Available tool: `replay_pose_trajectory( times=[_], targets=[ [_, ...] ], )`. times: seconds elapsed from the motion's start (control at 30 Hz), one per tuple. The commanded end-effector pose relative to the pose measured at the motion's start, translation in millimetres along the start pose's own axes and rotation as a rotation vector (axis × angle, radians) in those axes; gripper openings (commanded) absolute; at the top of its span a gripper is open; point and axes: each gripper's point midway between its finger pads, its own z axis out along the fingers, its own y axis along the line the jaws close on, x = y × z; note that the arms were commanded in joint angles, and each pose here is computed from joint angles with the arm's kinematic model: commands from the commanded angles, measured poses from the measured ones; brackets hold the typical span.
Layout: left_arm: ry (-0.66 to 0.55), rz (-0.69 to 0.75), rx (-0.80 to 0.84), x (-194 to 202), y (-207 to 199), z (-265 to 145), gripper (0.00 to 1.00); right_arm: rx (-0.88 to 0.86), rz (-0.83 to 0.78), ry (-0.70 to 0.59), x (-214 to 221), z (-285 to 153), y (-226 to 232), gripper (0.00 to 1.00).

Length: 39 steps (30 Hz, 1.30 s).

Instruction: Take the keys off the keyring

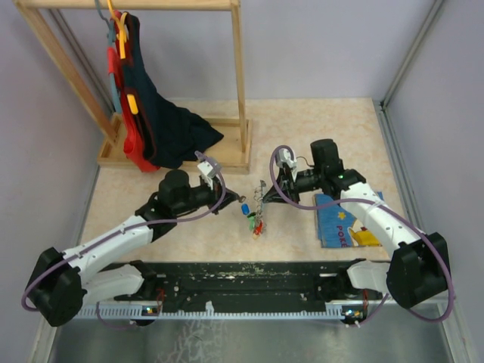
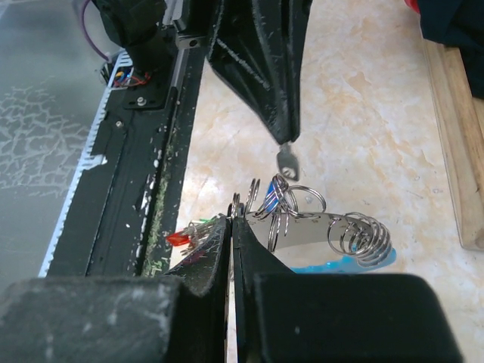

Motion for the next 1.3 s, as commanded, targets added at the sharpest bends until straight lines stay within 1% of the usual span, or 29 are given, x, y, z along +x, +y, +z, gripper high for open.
replay_pose_trajectory(
  times=[0.0, 0.13, 0.23, 0.3, 0.4, 0.5, 0.63, 0.67, 0.7, 0.77, 0.8, 0.83, 0.9, 0.97, 1.03, 1.07, 1.13, 1.2, 1.27],
  targets=[
    [0.031, 0.011, -0.311, 6, 54, -13, 0.00, 0.010, -0.113, -0.021, -22, -9, -3, 0.00],
    [0.003, -0.105, -0.552, 23, 101, -33, 0.00, 0.018, -0.112, -0.017, -21, -10, -5, 0.00],
    [-0.017, -0.253, -0.718, 34, 139, -54, 0.00, 0.032, -0.108, -0.008, -20, -10, -8, 0.00],
    [-0.048, -0.306, -0.796, 34, 158, -67, 0.00, 0.039, -0.106, -0.002, -18, -10, -9, 0.00],
    [-0.124, -0.376, -0.942, 33, 179, -91, 0.00, 0.047, -0.110, 0.002, -18, -11, -11, 0.00],
    [-0.197, -0.465, -1.120, 43, 196, -123, 0.00, 0.055, -0.109, 0.008, -17, -11, -12, 0.00],
    [-0.302, -0.577, -1.278, 54, 209, -162, 0.00, 0.059, -0.104, 0.009, -16, -10, -14, 0.00],
    [-0.327, -0.604, -1.331, 57, 212, -173, 0.08, 0.061, -0.104, 0.009, -16, -10, -14, 0.00],
    [-0.346, -0.629, -1.374, 59, 214, -182, 0.20, 0.062, -0.105, 0.008, -17, -10, -14, 0.00],
    [-0.371, -0.681, -1.442, 60, 213, -196, 0.48, 0.064, -0.106, 0.008, -17, -11, -14, 0.00],
    [-0.371, -0.700, -1.448, 57, 210, -198, 0.58, 0.066, -0.105, 0.009, -16, -10, -14, 0.00],
    [-0.371, -0.711, -1.432, 52, 206, -197, 0.68, 0.068, -0.106, 0.008, -17, -11, -15, 0.00],
    [-0.351, -0.704, -1.337, 38, 196, -187, 0.75, 0.068, -0.105, 0.005, -18, -11, -14, 0.00],
    [-0.323, -0.657, -1.175, 20, 180, -170, 0.78, 0.070, -0.098, -0.001, -19, -11, -14, 0.00],
    [-0.299, -0.577, -0.942, 1, 154, -146, 0.77, 0.072, -0.088, -0.013, -21, -11, -14, 0.00],
    [-0.291, -0.518, -0.785, -8, 135, -131, 0.77, 0.072, -0.080, -0.019, -21, -11, -14, 0.00],
    [-0.295, -0.409, -0.459, -21, 89, -105, 0.72, 0.079, -0.072, -0.030, -24, -12, -15, 0.00],
    [-0.307, -0.348, -0.146, -26, 39, -91, 0.65, 0.092, -0.058, -0.040, -26, -13, -17, 0.00],
    [-0.320, -0.300, 0.078, -24, 0, -87, 0.60, 0.106, -0.049, -0.052, -28, -15, -19, 0.00]
  ],
)
